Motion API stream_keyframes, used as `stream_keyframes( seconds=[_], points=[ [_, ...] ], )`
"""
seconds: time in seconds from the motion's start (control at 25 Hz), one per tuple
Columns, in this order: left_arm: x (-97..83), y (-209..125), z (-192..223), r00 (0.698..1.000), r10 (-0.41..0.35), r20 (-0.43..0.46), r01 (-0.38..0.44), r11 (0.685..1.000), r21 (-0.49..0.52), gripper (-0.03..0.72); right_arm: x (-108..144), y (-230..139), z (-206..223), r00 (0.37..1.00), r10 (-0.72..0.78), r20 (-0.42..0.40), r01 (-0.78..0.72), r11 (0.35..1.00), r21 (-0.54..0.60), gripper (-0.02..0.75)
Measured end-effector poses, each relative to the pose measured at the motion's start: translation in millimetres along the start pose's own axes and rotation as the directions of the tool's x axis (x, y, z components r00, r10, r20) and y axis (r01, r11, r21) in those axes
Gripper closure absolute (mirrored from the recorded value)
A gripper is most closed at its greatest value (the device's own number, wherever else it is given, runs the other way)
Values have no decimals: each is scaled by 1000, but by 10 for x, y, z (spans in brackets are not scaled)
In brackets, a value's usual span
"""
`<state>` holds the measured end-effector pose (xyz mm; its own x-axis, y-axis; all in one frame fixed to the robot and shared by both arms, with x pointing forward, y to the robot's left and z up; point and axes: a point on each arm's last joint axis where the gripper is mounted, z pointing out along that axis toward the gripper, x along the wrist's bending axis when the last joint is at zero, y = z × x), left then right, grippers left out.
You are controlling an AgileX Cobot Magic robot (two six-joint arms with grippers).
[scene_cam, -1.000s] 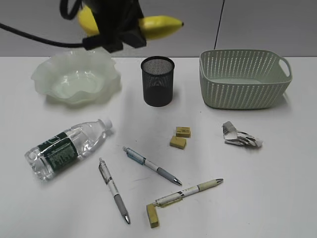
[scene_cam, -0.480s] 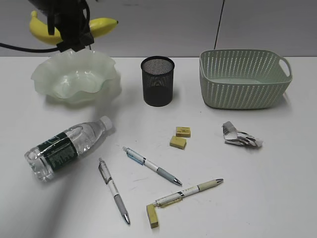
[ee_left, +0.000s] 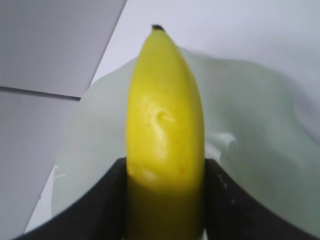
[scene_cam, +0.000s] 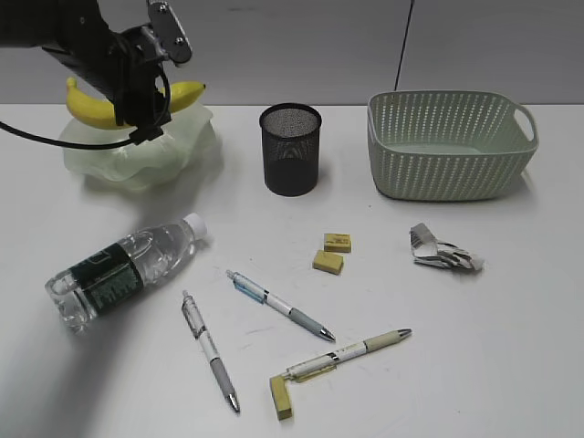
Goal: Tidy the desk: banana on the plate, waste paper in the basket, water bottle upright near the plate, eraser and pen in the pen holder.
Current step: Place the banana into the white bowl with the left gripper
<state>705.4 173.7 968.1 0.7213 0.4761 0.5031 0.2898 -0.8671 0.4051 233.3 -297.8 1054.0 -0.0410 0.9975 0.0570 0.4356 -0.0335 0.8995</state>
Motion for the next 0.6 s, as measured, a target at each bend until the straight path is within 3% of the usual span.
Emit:
stream_keyframes(
  seconds=[0.24,0.4,0.52,0.6],
  points=[
    [3,3,-21,999,-38,4,38,999,2,244,0,0,0,1000,0,0,0,1000,0,248],
    [61,46,-190,998,-65,-3,65,998,-4,224,0,0,0,1000,0,0,0,1000,0,248],
    [150,110,-460,991,-131,-21,130,991,-22,225,0,0,0,1000,0,0,0,1000,0,248],
    [210,151,-703,974,-223,-28,222,974,-32,225,0,0,0,1000,0,0,0,1000,0,248]
  ],
)
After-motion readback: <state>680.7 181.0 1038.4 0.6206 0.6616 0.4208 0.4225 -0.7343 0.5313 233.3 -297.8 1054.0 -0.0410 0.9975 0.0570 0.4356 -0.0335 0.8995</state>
